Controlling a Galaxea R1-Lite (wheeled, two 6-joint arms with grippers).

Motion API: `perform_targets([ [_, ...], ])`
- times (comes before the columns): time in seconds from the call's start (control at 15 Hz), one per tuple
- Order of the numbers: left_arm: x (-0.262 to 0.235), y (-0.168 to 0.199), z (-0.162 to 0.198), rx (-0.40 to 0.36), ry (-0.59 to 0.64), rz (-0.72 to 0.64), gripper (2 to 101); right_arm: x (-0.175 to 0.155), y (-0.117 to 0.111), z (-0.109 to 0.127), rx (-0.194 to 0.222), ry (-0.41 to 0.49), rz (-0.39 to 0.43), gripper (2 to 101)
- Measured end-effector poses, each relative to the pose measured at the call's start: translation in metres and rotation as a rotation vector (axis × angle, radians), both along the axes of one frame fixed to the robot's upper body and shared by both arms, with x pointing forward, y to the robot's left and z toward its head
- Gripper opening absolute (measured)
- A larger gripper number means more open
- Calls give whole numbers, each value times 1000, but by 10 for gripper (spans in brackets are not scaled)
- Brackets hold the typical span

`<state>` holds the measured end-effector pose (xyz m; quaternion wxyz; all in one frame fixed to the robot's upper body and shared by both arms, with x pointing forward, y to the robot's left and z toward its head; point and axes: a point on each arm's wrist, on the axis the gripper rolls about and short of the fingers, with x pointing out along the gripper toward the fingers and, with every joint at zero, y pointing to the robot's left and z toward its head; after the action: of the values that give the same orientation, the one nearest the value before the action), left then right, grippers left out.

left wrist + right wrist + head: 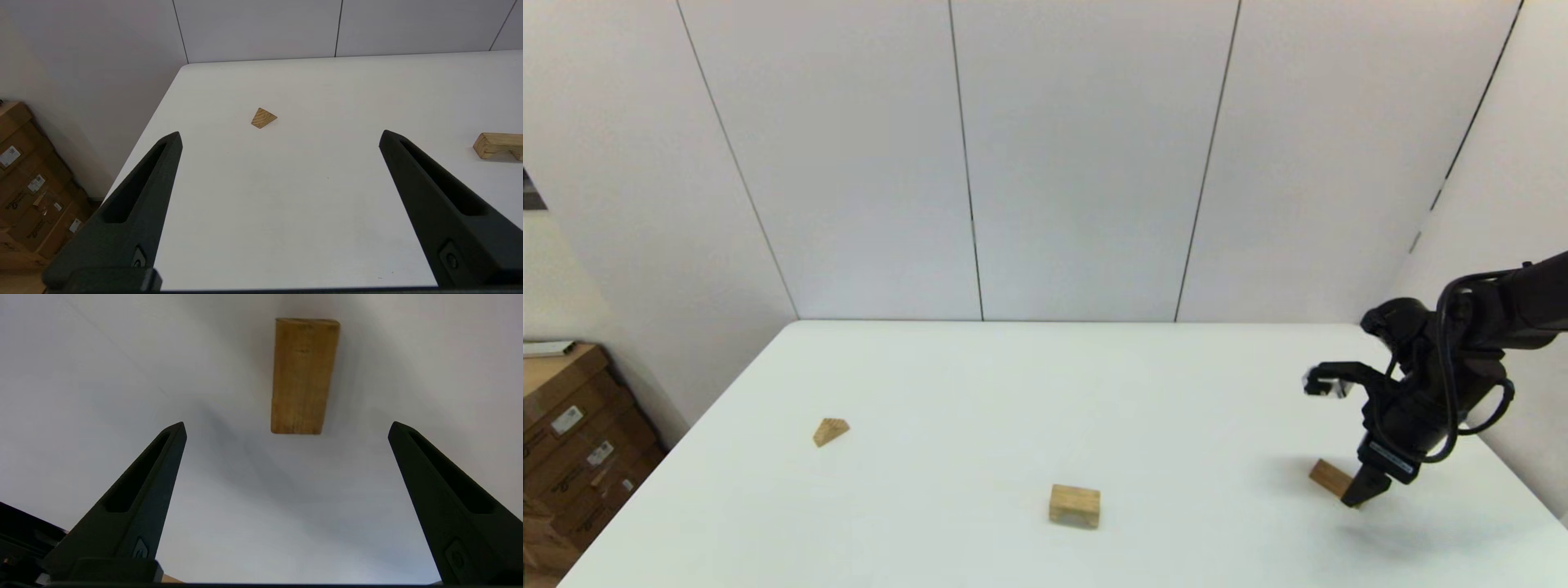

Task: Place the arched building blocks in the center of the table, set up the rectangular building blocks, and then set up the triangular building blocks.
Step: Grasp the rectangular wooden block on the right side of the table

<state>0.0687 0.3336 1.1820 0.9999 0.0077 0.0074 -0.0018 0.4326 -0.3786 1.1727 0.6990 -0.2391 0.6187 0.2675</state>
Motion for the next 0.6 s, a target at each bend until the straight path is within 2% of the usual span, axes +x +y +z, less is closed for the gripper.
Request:
perform_targets([
  [0.27, 0, 0, 0, 0, 0, 0, 978, 4, 8, -11, 0, 17, 42, 980],
  [0.6, 0, 0, 0, 0, 0, 0, 978, 14, 14, -24, -4, -3, 58, 980],
])
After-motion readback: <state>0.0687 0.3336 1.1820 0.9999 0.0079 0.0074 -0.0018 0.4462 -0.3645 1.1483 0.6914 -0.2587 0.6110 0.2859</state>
